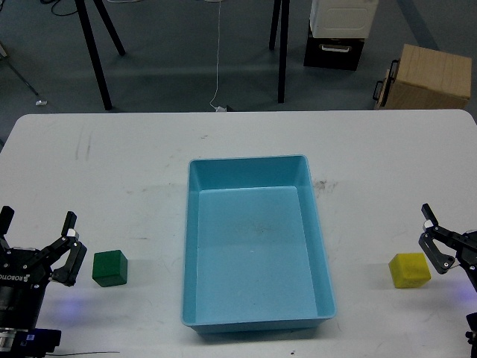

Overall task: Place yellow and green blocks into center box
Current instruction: 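Raise the right gripper and move it above the yellow cube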

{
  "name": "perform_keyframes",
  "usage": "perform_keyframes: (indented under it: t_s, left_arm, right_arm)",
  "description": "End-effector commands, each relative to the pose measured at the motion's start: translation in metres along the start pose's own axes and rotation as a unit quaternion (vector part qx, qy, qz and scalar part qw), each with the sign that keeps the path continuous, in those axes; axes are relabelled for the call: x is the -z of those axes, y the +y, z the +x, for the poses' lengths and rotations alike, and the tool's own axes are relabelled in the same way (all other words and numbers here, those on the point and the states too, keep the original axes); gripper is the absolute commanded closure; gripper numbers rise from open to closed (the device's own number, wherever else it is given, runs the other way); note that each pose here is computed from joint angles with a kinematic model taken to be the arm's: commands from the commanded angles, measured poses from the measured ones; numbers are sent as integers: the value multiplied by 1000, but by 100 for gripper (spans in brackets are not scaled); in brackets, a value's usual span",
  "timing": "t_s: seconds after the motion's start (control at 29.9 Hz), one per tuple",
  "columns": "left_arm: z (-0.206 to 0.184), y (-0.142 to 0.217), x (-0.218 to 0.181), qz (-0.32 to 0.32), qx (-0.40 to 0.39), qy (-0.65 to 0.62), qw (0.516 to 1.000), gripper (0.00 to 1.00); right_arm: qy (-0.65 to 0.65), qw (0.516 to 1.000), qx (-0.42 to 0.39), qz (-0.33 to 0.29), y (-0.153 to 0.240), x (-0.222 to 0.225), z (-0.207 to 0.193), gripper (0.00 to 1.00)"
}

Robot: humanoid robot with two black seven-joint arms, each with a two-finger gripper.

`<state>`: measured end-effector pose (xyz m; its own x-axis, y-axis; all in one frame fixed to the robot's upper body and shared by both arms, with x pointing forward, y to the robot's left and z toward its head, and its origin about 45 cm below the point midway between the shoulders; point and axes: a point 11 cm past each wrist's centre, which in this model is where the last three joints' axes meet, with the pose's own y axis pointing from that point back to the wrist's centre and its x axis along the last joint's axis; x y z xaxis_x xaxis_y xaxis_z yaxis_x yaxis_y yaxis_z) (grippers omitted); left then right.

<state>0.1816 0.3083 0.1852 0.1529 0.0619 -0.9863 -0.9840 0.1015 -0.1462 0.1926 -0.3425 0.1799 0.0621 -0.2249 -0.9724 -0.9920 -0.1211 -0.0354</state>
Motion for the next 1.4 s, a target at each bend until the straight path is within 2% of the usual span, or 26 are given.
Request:
perform_keyframes:
  t_s: [0.0,0.2,0.3,0.47,0.57,0.67,0.84,1.04,1.17,1.24,1.37]
  left_arm:
    - [0,-1,0,-5,1,1,1000,0]
    - [-1,-1,-1,-2,2,-4,1000,0]
    - [-2,-3,1,4,4,-4,1000,0]
    - [-3,-7,2,8,9,-5,1000,0]
    - [-6,-12,2,9,18,-5,1000,0]
    - [-8,-17,3,11,25,-5,1000,0]
    - [-10,-21,4,14,32,-6,999,0]
    - [-12,-31,14,29,43,1,999,0]
    - [-13,-33,15,34,45,-7,998,0]
    - [-13,-34,16,35,46,-8,998,0]
    - [-14,-35,16,35,48,-8,998,0]
  right_arm:
    - [-8,1000,3,2,0,-4,1,0]
    - [-5,1000,8,-2,-18,-5,-2,0]
    - [39,999,-14,-19,-32,5,-5,0]
    - [247,959,-24,-139,-61,33,-35,0]
    - [367,910,-12,-191,-86,53,-65,0]
    - [499,832,-27,-240,-104,68,-85,0]
    - [639,695,-18,-329,-130,55,-100,0]
    - [748,525,10,-407,-155,27,-82,0]
    - [819,350,19,-454,-160,26,-72,0]
    - [829,284,30,-481,-156,26,-64,0]
    - [817,214,46,-534,-135,27,-44,0]
